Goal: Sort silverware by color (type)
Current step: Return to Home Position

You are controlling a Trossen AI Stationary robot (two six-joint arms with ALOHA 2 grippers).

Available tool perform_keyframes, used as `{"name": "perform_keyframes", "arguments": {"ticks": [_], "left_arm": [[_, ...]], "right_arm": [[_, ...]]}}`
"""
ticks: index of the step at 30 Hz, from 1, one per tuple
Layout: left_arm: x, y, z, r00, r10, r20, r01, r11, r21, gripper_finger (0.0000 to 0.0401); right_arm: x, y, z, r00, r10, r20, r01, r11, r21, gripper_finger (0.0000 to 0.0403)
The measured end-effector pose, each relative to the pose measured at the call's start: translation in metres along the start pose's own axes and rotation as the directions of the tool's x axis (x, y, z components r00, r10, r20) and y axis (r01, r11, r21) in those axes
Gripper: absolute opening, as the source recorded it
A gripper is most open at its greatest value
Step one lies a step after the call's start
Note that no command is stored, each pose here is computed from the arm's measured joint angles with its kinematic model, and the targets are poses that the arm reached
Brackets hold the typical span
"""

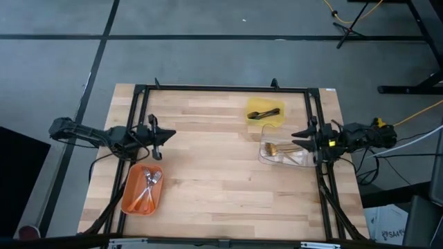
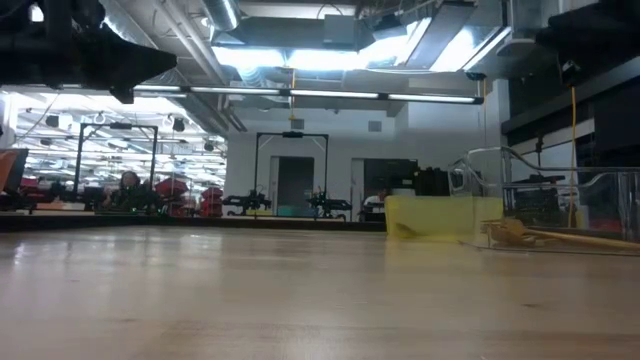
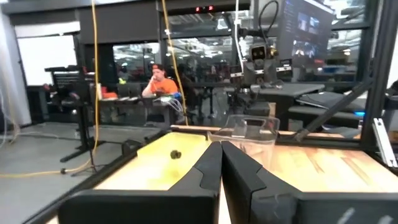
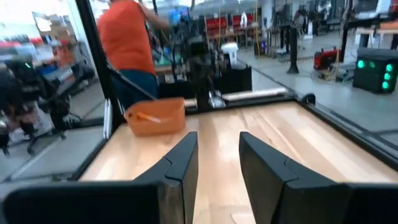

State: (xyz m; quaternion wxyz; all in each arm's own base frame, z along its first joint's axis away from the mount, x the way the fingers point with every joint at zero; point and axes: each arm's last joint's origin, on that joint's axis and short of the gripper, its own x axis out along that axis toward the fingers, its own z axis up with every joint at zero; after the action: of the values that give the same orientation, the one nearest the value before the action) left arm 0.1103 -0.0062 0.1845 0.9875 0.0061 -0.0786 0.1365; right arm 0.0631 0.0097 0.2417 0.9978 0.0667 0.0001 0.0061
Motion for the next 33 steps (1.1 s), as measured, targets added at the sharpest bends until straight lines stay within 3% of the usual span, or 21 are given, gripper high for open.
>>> {"name": "perform_keyframes", "arguments": {"ticks": [10,17,33], "left_arm": [[0.003,0.008,0.000,1.000,-0.013,0.009,0.012,0.999,0.034,0.0004],[0.003,0.011,0.001,0.999,-0.028,0.022,0.027,0.999,0.029,0.0004],[-0.013,0.017,0.022,0.972,-0.012,0.233,0.008,1.000,0.019,0.0004]], "right_arm": [[0.008,0.001,-0.014,0.999,0.042,-0.012,-0.041,0.998,0.054,0.0108],[0.002,0.002,0.001,0.998,0.059,0.030,-0.060,0.997,0.039,0.0108],[0.000,0.002,0.004,0.998,0.054,0.032,-0.055,0.998,0.027,0.0108]]}}
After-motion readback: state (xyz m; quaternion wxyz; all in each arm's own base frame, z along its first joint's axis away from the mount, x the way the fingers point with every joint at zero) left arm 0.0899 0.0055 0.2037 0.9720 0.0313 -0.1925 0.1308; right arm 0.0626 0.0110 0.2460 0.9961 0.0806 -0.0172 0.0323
